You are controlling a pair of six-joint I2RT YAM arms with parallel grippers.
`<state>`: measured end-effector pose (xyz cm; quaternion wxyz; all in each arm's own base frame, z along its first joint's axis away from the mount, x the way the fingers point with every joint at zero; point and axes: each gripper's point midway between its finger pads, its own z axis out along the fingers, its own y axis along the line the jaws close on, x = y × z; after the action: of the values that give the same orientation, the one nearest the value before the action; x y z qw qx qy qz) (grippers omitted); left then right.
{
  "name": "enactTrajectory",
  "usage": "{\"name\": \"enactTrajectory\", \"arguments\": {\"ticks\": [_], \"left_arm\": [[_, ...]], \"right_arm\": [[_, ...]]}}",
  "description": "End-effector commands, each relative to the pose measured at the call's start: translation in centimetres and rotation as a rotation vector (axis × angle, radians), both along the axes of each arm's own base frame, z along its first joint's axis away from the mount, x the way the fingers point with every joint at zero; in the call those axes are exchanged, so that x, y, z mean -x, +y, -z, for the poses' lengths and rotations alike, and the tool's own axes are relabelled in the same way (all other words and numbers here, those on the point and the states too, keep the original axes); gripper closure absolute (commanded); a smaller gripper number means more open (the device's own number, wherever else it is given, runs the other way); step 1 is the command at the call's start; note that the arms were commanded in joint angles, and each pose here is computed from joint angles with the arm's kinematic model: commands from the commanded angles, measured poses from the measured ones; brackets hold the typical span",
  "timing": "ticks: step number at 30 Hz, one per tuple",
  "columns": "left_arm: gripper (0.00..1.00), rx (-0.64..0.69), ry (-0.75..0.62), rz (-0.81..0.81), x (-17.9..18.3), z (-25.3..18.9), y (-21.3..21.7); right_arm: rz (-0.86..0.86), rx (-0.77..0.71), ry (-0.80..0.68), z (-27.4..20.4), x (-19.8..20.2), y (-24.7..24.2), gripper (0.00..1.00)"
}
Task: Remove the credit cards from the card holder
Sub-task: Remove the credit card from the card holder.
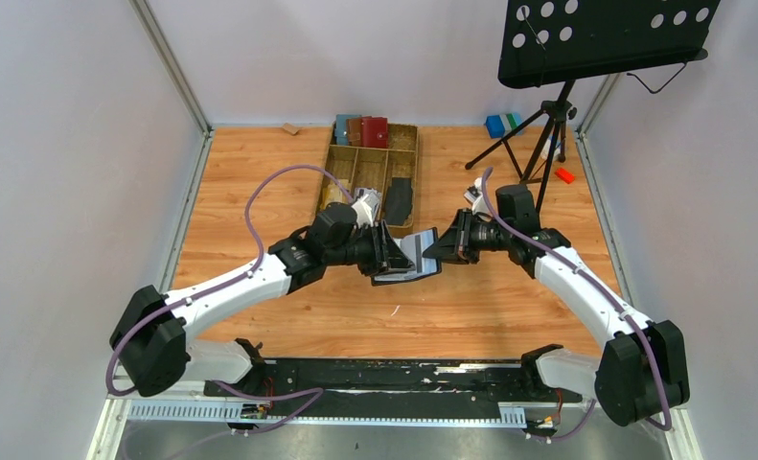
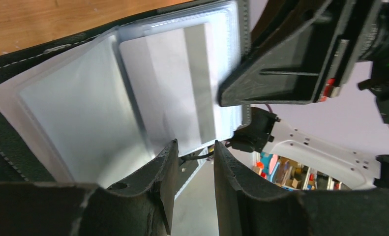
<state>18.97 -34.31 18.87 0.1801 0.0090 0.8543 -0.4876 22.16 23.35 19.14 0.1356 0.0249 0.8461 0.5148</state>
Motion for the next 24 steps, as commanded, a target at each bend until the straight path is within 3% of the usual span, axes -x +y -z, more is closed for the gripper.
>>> {"name": "enactTrajectory", "arguments": {"ticks": [1,24], "left_arm": [[0.6,0.106,-0.051,-0.025,0.0,-3.3,0.1],[0.58,0.251,-0.004,-0.129,-1.0,-3.4,2.3]], "right_arm": [[-0.035,-0.102,-0.077,-3.8,-0.2,1.2,1.0],[-0.039,-0.221,-0.1,-5.5,0.1,1.7,1.0]]}}
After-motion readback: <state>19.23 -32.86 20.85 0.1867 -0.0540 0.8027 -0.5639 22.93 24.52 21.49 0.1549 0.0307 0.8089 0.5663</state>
